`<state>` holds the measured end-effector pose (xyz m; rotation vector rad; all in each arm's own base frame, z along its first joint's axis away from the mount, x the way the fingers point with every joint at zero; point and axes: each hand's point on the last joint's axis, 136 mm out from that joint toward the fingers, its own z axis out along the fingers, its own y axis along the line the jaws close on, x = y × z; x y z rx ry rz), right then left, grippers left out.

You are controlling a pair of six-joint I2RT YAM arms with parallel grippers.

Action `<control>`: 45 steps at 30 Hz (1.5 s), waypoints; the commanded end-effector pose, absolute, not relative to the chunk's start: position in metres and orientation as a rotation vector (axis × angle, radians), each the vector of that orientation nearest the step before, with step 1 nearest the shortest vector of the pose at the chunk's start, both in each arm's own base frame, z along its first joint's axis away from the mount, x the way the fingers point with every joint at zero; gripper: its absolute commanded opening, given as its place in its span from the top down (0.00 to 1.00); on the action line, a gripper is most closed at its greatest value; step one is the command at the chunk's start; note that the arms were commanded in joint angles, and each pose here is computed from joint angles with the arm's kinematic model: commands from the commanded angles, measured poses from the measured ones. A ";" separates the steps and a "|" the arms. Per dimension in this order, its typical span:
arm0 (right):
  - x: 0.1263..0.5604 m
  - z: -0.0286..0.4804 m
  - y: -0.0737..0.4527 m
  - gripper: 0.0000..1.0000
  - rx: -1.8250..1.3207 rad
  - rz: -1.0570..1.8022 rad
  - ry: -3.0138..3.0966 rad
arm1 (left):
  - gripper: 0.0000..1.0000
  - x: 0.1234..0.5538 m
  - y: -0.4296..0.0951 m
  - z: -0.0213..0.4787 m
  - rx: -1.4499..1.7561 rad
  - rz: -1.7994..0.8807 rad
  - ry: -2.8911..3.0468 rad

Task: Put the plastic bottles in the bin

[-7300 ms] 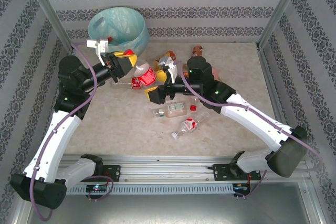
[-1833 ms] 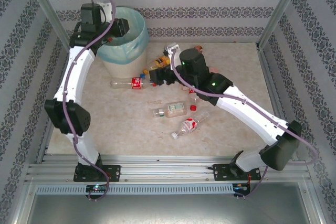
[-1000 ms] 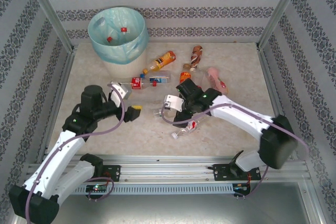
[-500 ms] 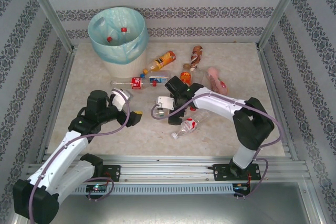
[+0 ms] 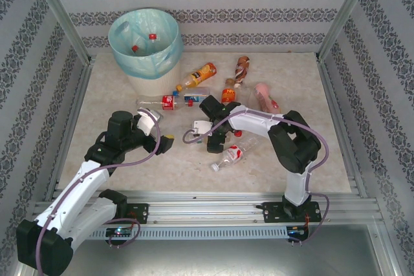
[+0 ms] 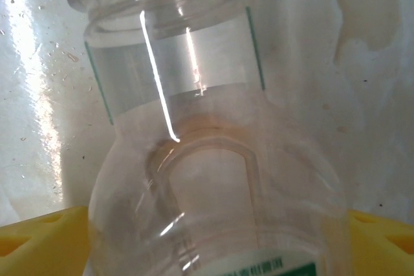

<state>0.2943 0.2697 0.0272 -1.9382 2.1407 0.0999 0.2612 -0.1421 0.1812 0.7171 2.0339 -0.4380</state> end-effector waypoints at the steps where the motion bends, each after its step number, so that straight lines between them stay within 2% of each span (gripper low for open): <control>1: 0.301 0.026 0.270 0.13 -1.941 0.102 2.142 | 0.00 0.264 -0.143 0.186 0.736 -0.412 1.996; 5: 0.300 0.027 0.268 0.22 -1.952 0.106 2.143 | 0.00 0.264 -0.143 0.186 0.734 -0.411 1.995; 11: 0.305 0.044 0.270 0.45 -1.923 0.102 2.097 | 0.00 0.268 -0.138 0.192 0.702 -0.378 1.987; 13: 0.307 0.054 0.271 0.48 -1.906 0.098 2.077 | 0.00 0.269 -0.136 0.196 0.684 -0.368 1.975; 23: 0.302 0.129 0.277 0.51 -1.718 0.180 2.004 | 0.02 0.280 -0.131 0.258 0.509 -0.394 1.880; 27: 0.294 0.166 0.283 0.51 -1.539 0.339 2.022 | 0.06 0.282 -0.139 0.298 0.489 -0.465 1.811; 37: 0.270 0.287 0.299 0.51 -1.135 0.842 1.773 | 0.15 0.283 -0.186 0.391 0.478 -0.893 1.638; 45: 0.254 0.343 0.309 0.51 -1.067 1.054 1.637 | 0.18 0.263 -0.217 0.434 0.595 -1.230 1.479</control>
